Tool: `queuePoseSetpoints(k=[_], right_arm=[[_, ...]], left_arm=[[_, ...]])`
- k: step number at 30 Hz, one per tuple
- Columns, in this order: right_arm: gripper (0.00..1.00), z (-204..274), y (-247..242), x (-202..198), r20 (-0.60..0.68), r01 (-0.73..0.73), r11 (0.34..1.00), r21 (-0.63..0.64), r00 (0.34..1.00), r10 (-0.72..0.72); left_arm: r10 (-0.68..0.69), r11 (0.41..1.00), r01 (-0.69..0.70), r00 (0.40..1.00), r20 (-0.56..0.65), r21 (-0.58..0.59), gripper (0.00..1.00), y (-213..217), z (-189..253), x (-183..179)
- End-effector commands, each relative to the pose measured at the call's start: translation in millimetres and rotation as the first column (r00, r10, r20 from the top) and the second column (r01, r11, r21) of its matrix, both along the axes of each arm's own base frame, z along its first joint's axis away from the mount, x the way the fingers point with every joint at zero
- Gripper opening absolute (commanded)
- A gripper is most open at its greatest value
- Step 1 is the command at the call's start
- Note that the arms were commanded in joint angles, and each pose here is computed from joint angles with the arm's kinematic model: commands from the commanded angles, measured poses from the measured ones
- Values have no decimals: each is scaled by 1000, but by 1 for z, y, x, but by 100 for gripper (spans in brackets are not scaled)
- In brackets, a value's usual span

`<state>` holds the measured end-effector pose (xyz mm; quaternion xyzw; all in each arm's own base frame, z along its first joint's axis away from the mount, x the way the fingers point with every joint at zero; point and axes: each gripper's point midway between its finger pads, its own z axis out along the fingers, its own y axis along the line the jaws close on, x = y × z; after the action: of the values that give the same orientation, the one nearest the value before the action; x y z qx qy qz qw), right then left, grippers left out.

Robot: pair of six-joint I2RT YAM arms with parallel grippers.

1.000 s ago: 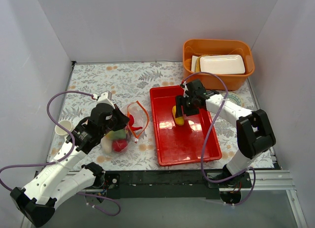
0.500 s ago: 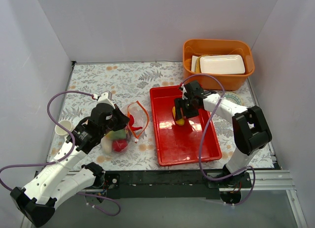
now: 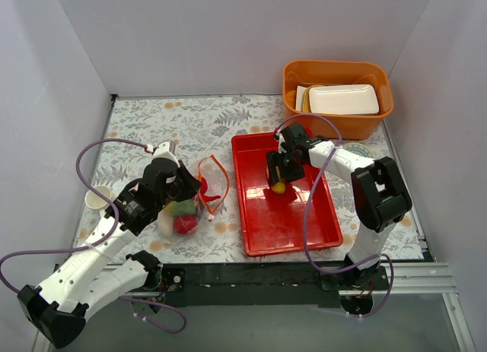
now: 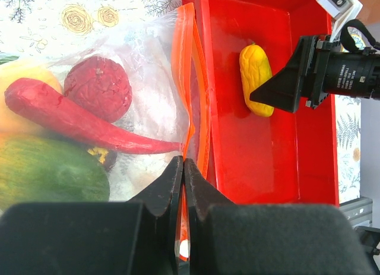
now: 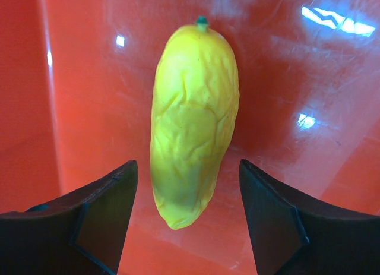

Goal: Place the food in the zip-top bag and seal the zipper
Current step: Pick up the fake fruit from the bin.

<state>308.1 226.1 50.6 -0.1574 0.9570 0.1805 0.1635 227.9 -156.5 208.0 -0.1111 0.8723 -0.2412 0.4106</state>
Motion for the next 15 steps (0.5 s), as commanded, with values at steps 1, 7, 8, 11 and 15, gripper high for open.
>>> queuePoseSetpoints(k=[1,7,8,11,15], right_arm=[[77,6,5,4,14,-31,999,-8,999,31],[76,2,3,3,6,-31,999,-32,999,31],[75,2,3,2,4,-30,999,-32,1000,30],[75,3,3,2,7,-29,999,-28,1000,29],[76,6,3,2,15,-22,1000,-22,1000,22]], left_arm=[[-14,1000,14,1000,20,-5,0,-1,7,0],[-14,1000,14,1000,18,-3,0,-1,5,0],[-13,1000,13,1000,18,-5,0,-2,5,0],[-17,1000,17,1000,20,-5,0,-2,6,1],[-17,1000,17,1000,22,-7,0,-2,7,1]])
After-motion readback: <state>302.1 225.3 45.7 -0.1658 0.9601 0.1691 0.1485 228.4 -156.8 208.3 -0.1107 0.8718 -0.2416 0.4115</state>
